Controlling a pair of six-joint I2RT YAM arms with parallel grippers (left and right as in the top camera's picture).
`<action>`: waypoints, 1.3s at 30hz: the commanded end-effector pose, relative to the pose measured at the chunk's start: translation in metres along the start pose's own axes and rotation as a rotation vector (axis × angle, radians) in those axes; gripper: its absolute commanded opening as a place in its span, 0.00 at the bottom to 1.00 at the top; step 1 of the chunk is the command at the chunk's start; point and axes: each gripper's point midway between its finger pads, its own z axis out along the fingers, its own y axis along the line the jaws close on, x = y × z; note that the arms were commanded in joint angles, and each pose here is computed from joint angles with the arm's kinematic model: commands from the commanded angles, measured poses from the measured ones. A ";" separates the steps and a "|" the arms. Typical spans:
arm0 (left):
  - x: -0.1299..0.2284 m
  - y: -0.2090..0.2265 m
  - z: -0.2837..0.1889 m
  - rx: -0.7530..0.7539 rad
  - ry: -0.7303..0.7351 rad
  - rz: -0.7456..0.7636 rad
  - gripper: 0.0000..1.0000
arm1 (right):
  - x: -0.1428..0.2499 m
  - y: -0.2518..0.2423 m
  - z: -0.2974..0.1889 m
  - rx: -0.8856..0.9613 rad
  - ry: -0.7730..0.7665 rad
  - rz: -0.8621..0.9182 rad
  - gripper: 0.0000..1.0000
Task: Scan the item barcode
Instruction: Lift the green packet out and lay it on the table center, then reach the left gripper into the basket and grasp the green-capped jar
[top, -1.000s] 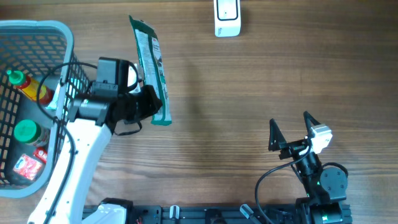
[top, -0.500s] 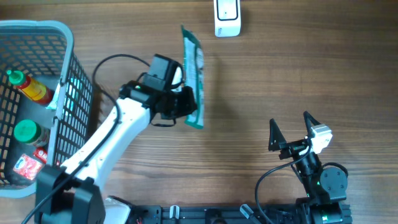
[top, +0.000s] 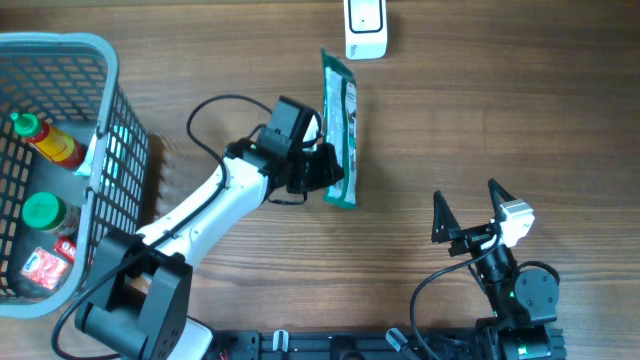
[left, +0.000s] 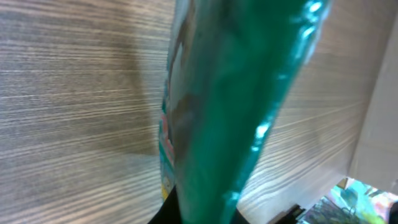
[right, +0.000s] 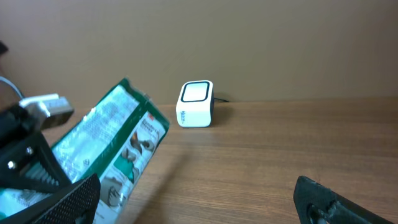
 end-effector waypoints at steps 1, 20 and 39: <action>0.028 0.040 0.018 -0.083 0.058 -0.046 0.16 | -0.002 -0.001 0.000 0.010 -0.011 -0.014 1.00; -0.034 -0.003 -0.156 -0.328 -0.457 0.176 1.00 | -0.002 -0.001 0.000 0.010 -0.011 -0.014 1.00; -0.031 0.220 -0.443 -0.716 -1.187 -0.938 1.00 | -0.002 -0.001 0.000 0.010 -0.011 -0.014 1.00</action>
